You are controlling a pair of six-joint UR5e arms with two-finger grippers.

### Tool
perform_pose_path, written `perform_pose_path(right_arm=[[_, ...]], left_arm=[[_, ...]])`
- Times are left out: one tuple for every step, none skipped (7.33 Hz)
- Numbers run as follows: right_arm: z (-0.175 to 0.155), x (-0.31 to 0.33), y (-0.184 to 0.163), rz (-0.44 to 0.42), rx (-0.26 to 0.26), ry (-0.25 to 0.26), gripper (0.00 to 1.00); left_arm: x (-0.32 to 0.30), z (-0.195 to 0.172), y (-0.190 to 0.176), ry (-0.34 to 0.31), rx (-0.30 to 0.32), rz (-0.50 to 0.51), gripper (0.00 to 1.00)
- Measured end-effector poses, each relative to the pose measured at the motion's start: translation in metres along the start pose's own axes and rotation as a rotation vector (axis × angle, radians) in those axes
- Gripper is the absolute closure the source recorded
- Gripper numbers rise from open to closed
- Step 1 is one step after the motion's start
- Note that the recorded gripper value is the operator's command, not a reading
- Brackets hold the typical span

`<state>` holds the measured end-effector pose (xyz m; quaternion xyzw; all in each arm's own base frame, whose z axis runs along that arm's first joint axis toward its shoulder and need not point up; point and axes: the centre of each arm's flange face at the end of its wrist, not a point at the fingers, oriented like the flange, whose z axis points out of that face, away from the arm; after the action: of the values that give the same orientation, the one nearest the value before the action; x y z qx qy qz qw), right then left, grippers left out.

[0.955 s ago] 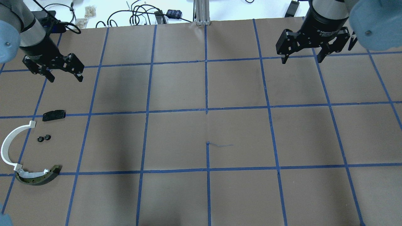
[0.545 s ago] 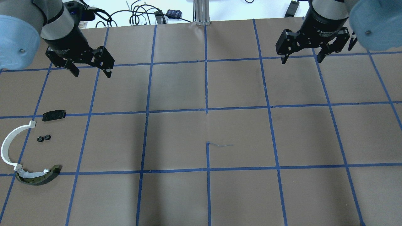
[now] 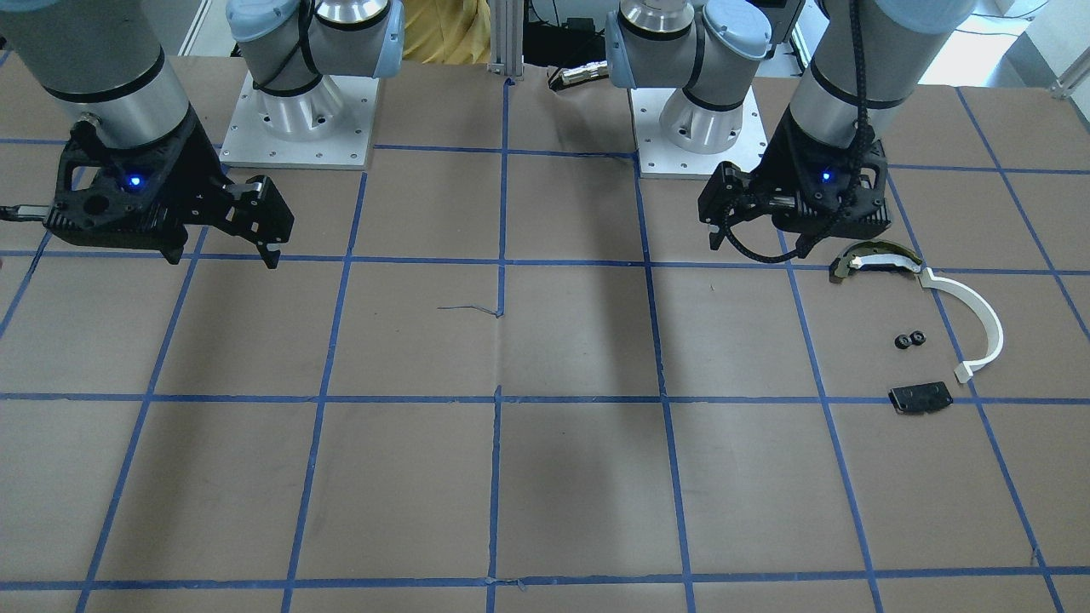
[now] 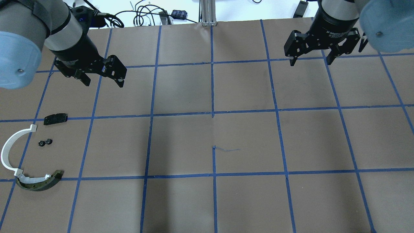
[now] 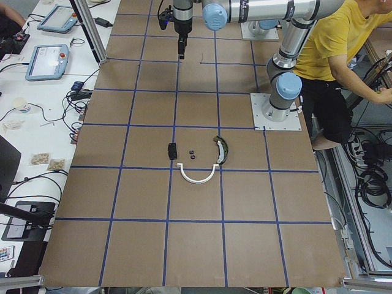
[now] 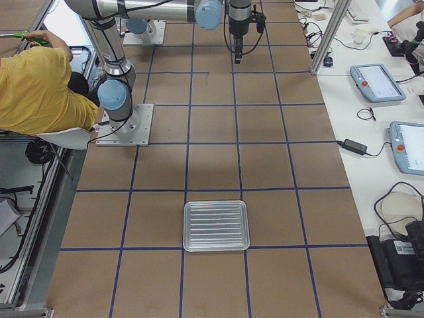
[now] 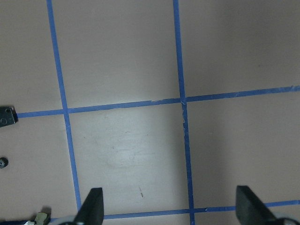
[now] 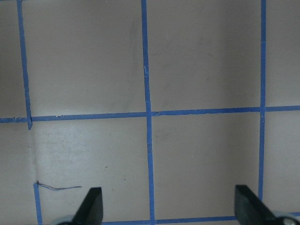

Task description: Place bearing gear from tray to pile

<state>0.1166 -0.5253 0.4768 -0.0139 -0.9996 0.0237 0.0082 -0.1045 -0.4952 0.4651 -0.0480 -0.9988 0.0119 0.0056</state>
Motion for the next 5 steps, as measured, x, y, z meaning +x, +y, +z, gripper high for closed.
perform_pose_path(right_arm=[[0.0014, 0.0002, 0.0003, 0.001, -0.002, -0.001, 0.0], [0.003, 0.0003, 0.001, 0.002, -0.005, -0.001, 0.0], [0.0046, 0.0004, 0.0021, 0.003, -0.008, -0.001, 0.0], [0.0058, 0.0005, 0.0034, 0.003, -0.011, 0.0, 0.0], [0.0064, 0.0005, 0.0042, 0.003, -0.012, 0.0, 0.0]], left_arm=[[-0.0003, -0.0003, 0.0046, 0.006, -0.001, 0.001, 0.0], [-0.0011, 0.0004, 0.0075, 0.008, -0.004, 0.002, 0.0], [-0.0014, 0.0018, 0.0087, 0.008, -0.007, 0.004, 0.0], [-0.0017, 0.0041, 0.0094, 0.009, -0.011, 0.004, 0.0], [-0.0025, 0.0064, 0.0101, 0.011, -0.015, 0.003, 0.0]])
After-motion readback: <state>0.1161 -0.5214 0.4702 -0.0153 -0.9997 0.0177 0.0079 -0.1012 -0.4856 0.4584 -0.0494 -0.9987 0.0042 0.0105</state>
